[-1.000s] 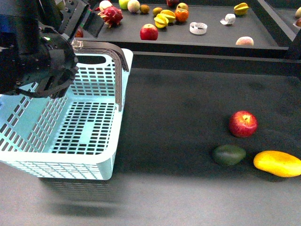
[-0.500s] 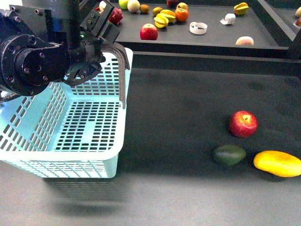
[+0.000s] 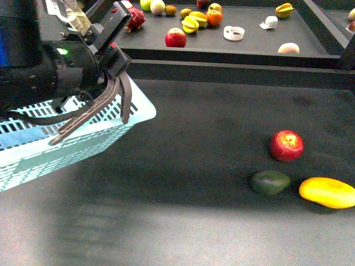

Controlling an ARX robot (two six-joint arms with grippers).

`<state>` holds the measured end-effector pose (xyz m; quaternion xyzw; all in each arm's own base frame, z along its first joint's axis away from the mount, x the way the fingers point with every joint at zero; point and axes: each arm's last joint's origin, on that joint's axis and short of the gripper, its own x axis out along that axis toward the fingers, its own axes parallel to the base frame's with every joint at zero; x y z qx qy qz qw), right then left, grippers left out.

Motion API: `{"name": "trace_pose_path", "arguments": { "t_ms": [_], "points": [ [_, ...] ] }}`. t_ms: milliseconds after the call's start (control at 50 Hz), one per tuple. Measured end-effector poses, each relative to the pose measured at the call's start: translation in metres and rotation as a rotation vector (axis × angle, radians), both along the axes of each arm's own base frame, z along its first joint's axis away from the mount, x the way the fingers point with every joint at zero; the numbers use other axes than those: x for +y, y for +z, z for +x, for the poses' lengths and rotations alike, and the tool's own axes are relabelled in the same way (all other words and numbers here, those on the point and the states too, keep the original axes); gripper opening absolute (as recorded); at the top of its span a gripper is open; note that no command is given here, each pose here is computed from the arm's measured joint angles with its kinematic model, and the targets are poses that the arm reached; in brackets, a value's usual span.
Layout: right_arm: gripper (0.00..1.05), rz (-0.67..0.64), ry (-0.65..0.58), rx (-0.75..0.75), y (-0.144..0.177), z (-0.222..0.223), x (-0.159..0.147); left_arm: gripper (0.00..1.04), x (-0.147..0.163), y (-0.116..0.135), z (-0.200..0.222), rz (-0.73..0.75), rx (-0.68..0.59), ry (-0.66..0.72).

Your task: Pick mango with right arm and hold basket with left

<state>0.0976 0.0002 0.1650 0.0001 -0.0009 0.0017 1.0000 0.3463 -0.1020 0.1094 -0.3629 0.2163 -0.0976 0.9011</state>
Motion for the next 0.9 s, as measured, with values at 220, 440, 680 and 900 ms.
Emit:
{"name": "trace_pose_path", "arguments": {
  "t_ms": [220, 440, 680, 900],
  "points": [
    [0.96, 0.0, 0.0, 0.0, 0.0, 0.0, 0.0, 0.15, 0.01, 0.006, -0.072, 0.071, -0.122, -0.311],
    [0.96, 0.0, 0.0, 0.0, 0.0, 0.0, 0.0, 0.15, -0.004, 0.006, -0.108, 0.054, -0.185, -0.507],
    [0.96, 0.0, 0.0, 0.0, 0.0, 0.0, 0.0, 0.14, -0.022, 0.013, -0.117, 0.035, -0.271, -0.608],
    [0.96, 0.0, 0.0, 0.0, 0.0, 0.0, 0.0, 0.14, -0.033, 0.012, -0.123, 0.022, -0.297, -0.649]
  ]
}}
